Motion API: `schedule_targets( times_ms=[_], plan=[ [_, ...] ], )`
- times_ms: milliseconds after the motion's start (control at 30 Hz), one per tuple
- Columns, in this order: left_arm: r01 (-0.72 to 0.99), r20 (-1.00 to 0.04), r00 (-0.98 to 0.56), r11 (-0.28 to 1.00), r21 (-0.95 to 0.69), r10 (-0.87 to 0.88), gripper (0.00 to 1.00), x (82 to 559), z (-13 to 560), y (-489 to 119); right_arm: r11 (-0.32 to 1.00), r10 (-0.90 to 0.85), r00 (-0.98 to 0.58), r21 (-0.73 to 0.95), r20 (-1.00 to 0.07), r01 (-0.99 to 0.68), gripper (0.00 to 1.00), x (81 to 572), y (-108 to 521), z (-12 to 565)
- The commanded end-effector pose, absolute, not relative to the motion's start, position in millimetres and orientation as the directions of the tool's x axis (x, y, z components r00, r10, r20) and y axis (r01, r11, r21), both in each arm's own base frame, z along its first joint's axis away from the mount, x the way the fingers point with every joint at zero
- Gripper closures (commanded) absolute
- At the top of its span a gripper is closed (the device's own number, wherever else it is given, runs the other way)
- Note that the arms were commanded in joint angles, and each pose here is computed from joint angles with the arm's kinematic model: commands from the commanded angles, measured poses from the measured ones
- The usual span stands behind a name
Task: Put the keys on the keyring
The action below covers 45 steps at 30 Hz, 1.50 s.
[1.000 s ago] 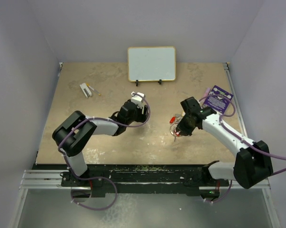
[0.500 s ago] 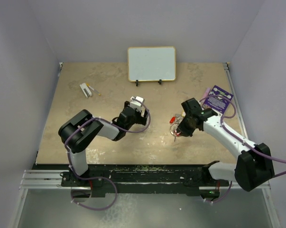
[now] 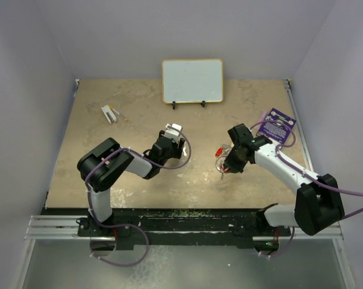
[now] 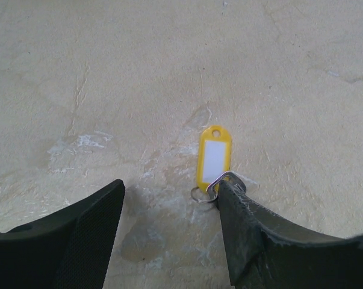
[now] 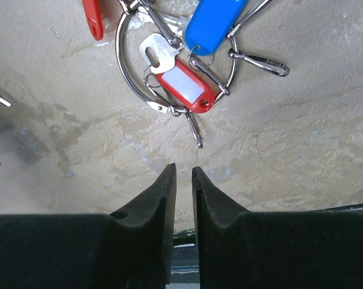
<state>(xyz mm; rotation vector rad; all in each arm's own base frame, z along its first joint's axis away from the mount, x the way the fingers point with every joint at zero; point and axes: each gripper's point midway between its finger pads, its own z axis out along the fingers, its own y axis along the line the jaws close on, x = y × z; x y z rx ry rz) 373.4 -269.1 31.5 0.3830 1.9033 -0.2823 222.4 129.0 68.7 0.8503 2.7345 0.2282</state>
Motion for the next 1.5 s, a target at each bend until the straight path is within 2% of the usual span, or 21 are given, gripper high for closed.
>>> schedule_targets(
  times_ms=[0,200,333,367,400,667,800,933,1067,1233,1333,1467],
  plan=[
    [0.421,-0.942,-0.312,0.907,-0.023,0.121,0.37,372,33,-276,0.821,0.567,-0.789,0.24,-0.239,0.517,0.8,234,129,81],
    [0.445,-0.933,-0.335,0.895,-0.035,0.129,0.56,366,28,-278,0.819,0.571,-0.783,0.236,-0.245,0.523,0.8,233,127,82],
    [0.451,-0.939,-0.319,0.892,-0.027,0.133,0.9,366,33,-278,0.817,0.573,-0.782,0.235,-0.243,0.526,0.8,232,126,81],
    [0.448,-0.941,-0.314,0.894,-0.027,0.129,0.95,367,36,-278,0.817,0.574,-0.782,0.237,-0.244,0.526,0.8,232,127,81],
    [0.446,-0.942,-0.31,0.895,-0.026,0.127,0.96,368,38,-278,0.816,0.575,-0.781,0.236,-0.243,0.527,0.8,231,126,80],
    [0.544,-0.949,-0.313,0.826,-0.15,0.034,0.96,355,83,-304,0.816,0.576,-0.778,0.236,-0.252,0.528,0.81,228,123,80],
    [0.563,-0.904,-0.427,0.789,-0.246,0.023,0.96,347,101,-321,0.817,0.574,-0.773,0.245,-0.268,0.522,0.81,229,122,83],
    [0.528,-0.814,-0.573,0.803,-0.277,0.095,0.96,337,92,-322,0.824,0.564,-0.771,0.247,-0.294,0.509,0.82,230,119,86],
    [0.474,-0.802,-0.587,0.851,-0.228,0.112,0.96,343,84,-305,0.833,0.552,-0.78,0.249,-0.297,0.494,0.82,229,119,87],
    [0.369,-0.753,-0.649,0.91,-0.19,0.106,0.81,354,69,-281,0.838,0.543,-0.787,0.261,-0.293,0.48,0.77,229,121,86],
    [0.27,-0.699,-0.715,0.932,-0.242,0.026,0.75,354,68,-277,0.844,0.533,-0.792,0.254,-0.299,0.472,0.74,232,121,87],
    [0.204,-0.688,-0.723,0.932,-0.3,-0.063,0.69,357,71,-281,0.854,0.518,-0.803,0.235,-0.294,0.465,0.72,233,121,84]
  ],
)
